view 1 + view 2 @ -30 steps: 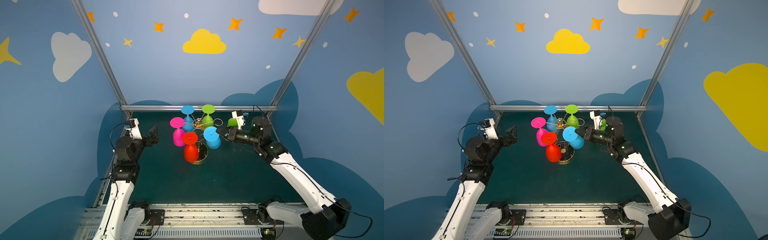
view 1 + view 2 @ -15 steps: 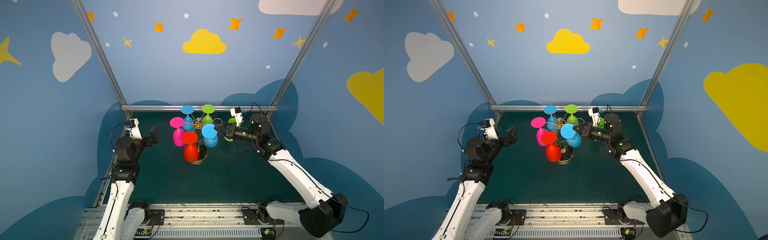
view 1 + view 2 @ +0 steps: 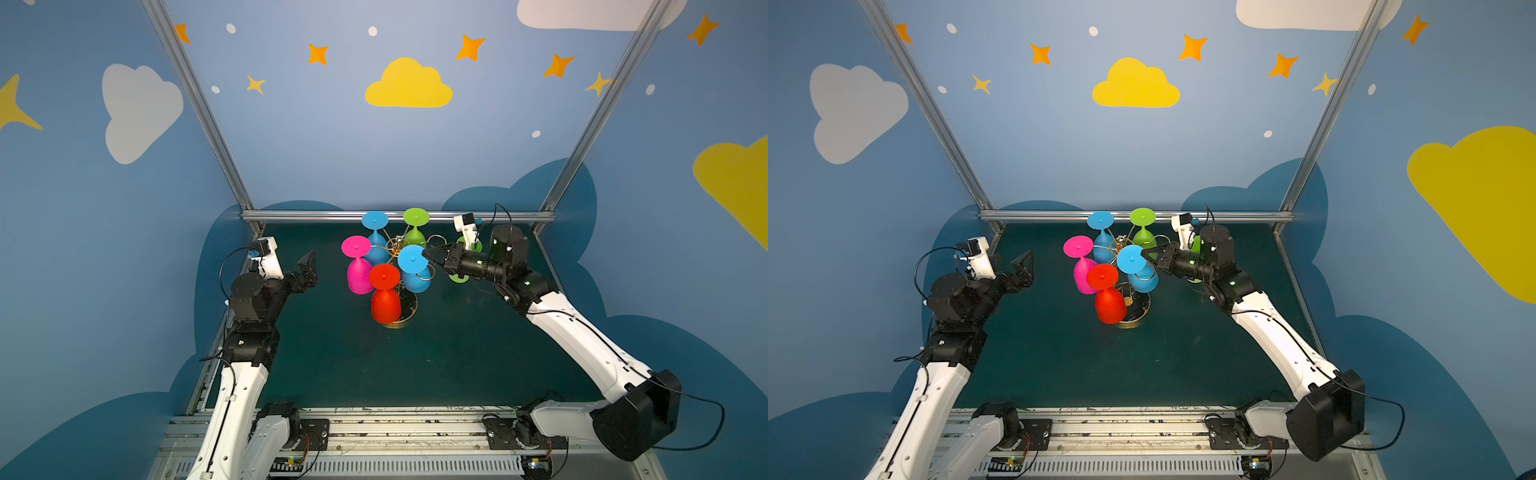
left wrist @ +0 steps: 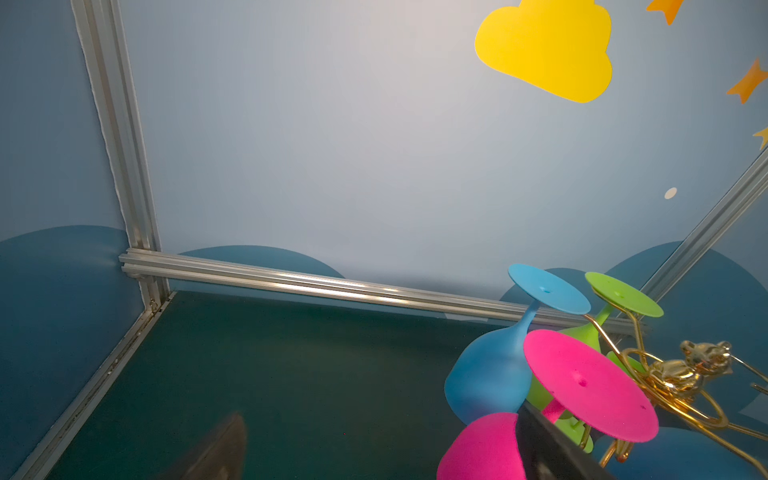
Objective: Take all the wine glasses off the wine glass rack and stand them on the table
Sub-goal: 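Close the right gripper on the blue glass base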
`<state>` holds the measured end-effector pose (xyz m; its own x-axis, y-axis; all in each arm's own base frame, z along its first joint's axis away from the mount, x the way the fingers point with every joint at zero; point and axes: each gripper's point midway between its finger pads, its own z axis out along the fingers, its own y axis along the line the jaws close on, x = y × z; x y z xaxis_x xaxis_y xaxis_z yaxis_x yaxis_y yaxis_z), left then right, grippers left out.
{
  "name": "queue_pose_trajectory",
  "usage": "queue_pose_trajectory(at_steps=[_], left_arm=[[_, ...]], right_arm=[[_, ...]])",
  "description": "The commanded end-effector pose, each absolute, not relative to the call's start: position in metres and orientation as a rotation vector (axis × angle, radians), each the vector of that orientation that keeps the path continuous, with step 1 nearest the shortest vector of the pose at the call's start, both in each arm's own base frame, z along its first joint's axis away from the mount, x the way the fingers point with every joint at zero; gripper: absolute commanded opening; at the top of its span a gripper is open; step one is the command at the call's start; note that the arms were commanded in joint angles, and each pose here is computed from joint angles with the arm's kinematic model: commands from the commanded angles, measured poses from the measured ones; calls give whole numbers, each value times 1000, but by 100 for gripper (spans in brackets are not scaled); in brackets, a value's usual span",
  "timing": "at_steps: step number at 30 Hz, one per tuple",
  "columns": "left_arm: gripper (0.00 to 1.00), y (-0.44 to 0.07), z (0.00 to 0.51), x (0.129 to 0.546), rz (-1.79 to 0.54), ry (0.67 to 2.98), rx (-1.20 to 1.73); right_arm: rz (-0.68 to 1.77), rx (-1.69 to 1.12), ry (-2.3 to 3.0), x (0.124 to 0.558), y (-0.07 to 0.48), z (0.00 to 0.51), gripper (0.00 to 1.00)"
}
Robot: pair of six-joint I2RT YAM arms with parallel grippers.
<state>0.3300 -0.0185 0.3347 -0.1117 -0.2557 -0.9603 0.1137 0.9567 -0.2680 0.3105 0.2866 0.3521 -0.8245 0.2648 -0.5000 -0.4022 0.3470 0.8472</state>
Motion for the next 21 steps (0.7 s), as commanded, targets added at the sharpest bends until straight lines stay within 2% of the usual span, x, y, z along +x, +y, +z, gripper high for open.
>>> queue_pose_trajectory(at_steps=[1, 21], left_arm=[[100, -19, 339, 328, -319, 1630, -104], [100, -18, 339, 328, -317, 1629, -108]], right_arm=[[1528, -155, 1947, 312, 289, 381, 0], [1482, -233, 2042, 272, 286, 364, 0]])
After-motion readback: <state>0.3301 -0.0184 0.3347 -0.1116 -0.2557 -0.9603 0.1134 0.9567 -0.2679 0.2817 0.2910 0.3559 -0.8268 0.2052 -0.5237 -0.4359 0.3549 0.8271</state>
